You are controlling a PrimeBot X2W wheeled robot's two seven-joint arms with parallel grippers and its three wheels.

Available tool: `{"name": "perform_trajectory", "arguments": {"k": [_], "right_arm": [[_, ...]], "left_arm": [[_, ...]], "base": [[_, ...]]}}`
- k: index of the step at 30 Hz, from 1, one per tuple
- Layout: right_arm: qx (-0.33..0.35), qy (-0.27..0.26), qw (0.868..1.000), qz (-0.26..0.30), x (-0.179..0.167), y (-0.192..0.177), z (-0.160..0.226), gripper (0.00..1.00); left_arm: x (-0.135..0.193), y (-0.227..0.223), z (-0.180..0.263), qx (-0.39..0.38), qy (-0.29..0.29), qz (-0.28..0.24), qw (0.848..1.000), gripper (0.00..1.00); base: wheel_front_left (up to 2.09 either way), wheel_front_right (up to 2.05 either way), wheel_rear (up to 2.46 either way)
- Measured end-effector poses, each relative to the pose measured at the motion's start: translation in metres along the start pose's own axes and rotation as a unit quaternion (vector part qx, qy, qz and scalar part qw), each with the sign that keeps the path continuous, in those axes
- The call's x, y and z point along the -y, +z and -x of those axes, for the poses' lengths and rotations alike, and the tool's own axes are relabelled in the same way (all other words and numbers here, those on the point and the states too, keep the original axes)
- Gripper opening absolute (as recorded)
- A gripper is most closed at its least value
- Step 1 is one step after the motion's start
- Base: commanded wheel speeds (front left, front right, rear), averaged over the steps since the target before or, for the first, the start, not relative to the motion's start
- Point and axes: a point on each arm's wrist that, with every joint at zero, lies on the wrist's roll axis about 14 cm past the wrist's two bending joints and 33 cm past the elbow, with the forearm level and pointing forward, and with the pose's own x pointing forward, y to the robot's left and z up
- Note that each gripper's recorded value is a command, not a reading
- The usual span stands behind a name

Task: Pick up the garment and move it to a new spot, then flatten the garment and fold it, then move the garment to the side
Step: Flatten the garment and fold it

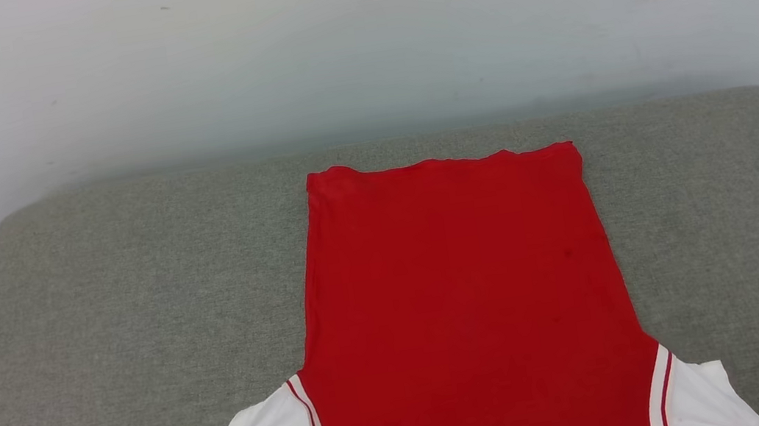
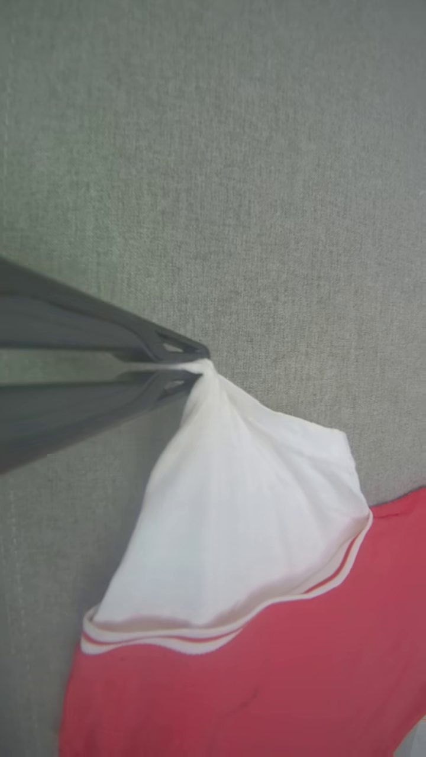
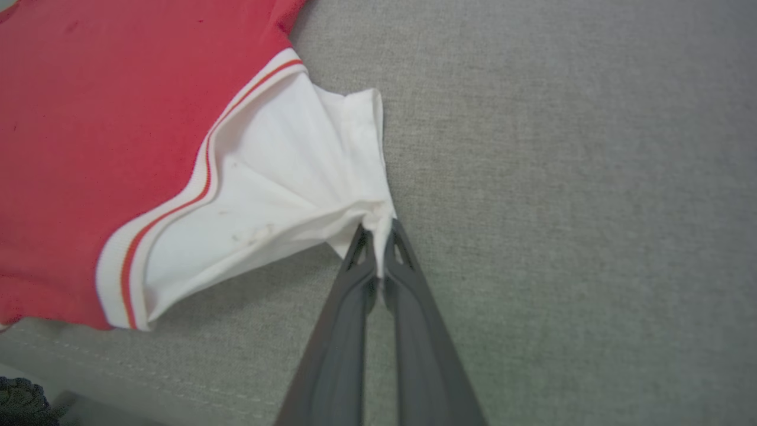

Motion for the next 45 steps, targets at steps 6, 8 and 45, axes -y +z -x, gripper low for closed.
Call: {"name": "perform_trajectory", "arguments": {"k": [6,8,45], "right_arm": [[0.028,-0.006,1.0,-0.013,-0.002,0.015,-0.004,1.0],[0.042,-0.005,0.999,-0.011,-0.002,0.026,-0.008,1.0],[-0.23,0.032,0.966,0.117,-0.031,0.208,-0.285,1.0]], "left_arm": [[0.013,0.008,-0.002,0.018,-0.015,-0.005,1.0,0.0],[0.018,0.014,-0.004,0.027,-0.02,-0.008,0.999,0.0],[0.053,0.057,-0.09,0.083,-0.032,-0.002,0.996,0.0]], "base": [[0.0,0.0,0.0],[0.0,0.0,0.0],[0.0,0.0,0.0]]}}
